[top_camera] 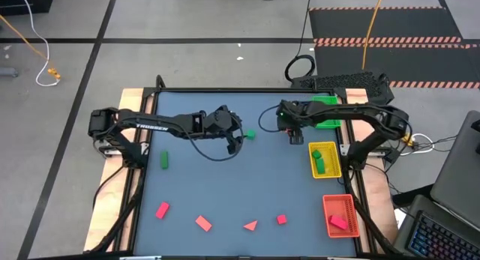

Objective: Sort & place blocks by color
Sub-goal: Put top left orange block into the green basket

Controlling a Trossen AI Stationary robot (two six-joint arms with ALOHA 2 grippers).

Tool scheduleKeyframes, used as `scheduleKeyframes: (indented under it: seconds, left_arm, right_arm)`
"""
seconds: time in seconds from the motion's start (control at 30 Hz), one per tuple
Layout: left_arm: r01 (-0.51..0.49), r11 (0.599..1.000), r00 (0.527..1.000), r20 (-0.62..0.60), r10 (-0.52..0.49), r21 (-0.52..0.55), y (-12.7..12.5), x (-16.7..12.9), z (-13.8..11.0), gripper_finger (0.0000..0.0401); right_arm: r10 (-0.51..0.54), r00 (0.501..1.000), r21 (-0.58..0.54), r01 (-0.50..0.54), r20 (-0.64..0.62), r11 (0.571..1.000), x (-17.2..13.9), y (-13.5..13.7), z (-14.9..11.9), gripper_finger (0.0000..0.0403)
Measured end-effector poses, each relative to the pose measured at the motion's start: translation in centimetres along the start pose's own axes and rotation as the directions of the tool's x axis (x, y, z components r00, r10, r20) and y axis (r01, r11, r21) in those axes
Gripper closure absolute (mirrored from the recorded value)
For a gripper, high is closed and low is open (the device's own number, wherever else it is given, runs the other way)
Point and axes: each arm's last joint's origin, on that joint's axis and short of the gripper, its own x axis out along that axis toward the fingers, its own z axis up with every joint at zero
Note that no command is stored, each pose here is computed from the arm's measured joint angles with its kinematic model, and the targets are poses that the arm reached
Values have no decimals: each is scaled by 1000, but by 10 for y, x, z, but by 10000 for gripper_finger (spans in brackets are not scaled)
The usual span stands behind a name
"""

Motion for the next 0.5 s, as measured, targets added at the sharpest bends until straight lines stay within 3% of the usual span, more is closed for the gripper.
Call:
scheduleKeyframes:
  seconds: [0.2, 0.5]
  left_arm:
    - [0, 1000, 1000, -19, 1, 19, 0, -1, -2, 82]
    - [0, 1000, 1000, -21, 1, 20, 0, -1, -2, 82]
  right_arm:
    - [-33, 999, -54, 34, 20, 998, 3, -3, 3, 188]
    - [40, 999, -43, -38, 35, 998, 14, -10, 1, 188]
